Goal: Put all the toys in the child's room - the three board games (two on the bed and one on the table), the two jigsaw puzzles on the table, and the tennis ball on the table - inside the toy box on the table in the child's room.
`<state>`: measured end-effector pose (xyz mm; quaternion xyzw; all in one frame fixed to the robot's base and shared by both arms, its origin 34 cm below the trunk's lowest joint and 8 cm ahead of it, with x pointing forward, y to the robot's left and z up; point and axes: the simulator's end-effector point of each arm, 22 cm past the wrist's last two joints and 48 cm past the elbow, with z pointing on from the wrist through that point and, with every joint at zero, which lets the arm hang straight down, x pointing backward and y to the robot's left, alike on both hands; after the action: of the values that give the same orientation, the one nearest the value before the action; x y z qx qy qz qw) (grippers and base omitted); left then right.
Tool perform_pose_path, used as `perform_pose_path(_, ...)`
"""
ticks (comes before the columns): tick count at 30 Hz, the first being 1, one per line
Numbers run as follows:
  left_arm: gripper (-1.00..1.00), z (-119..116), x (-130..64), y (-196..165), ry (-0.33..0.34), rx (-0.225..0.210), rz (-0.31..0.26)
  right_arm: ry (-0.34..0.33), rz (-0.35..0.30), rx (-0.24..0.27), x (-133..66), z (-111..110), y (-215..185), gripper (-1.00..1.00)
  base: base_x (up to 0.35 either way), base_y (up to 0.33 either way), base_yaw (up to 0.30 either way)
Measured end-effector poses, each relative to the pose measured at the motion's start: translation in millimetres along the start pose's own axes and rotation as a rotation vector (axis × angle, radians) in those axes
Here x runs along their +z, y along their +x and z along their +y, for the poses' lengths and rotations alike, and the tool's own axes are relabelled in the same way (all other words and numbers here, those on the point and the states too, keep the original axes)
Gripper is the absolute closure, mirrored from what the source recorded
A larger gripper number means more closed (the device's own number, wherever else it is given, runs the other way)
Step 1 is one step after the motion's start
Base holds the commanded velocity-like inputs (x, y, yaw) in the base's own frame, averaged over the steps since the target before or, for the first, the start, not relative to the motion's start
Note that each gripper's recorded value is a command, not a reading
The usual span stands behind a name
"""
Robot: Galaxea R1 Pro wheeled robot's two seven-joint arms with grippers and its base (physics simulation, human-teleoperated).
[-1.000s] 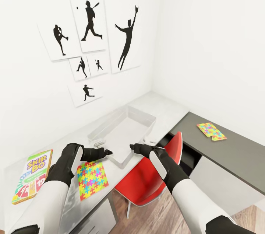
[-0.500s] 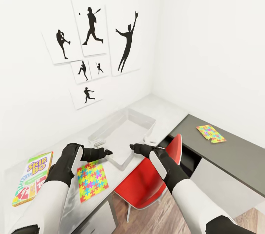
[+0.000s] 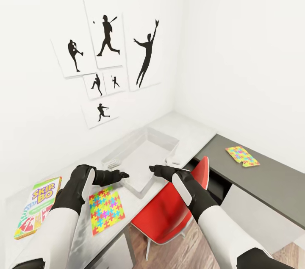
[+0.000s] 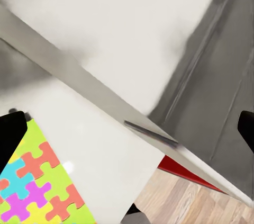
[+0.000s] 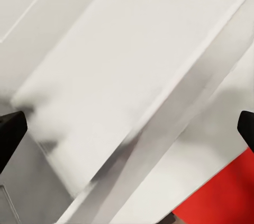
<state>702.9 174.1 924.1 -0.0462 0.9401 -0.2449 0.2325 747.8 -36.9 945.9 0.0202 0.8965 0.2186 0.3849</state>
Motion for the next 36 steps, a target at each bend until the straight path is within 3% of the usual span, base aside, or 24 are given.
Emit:
perform_pose_path(11, -1.0, 4, -37.5, -26, 0.099, 0.021, -0.055, -0.066, -0.027, -0.004, -8.4, 20, -13, -1.0, 0.0, 0.0, 0.0)
perform_pose_path(17, -1.0, 15, -66.9, -37, 0.178, 0.032, -0.076, -0.178, -0.144, -0.027, -35.3, 60, -60, -1.0, 0.0, 0.0, 0.0)
perform_pose_path(22, -1.0, 21, -91.5, -45, 0.248, 0.031, -0.1, -0.232, -0.165, -0.025, -52.4, 76, -58, -1.0, 0.0, 0.0, 0.0)
perform_pose_path(25, -1.0, 22, -113.4, -53, 0.323, 0.019, -0.131, -0.255, -0.182, -0.024, -63.5, 84, -57, -1.0, 0.0, 0.0, 0.0)
perform_pose_path(31, -1.0, 21, -154.2, -62, 0.451, 0.019, -0.177, -0.297, -0.209, -0.049, -86.9, 69, -48, -1.0, 0.0, 0.0, 0.0)
perform_pose_path(36, -1.0, 15, -176.1, -47, 0.573, 0.019, -0.171, -0.357, -0.226, -0.062, -113.1, 51, -30, -1.0, 0.0, 0.0, 0.0)
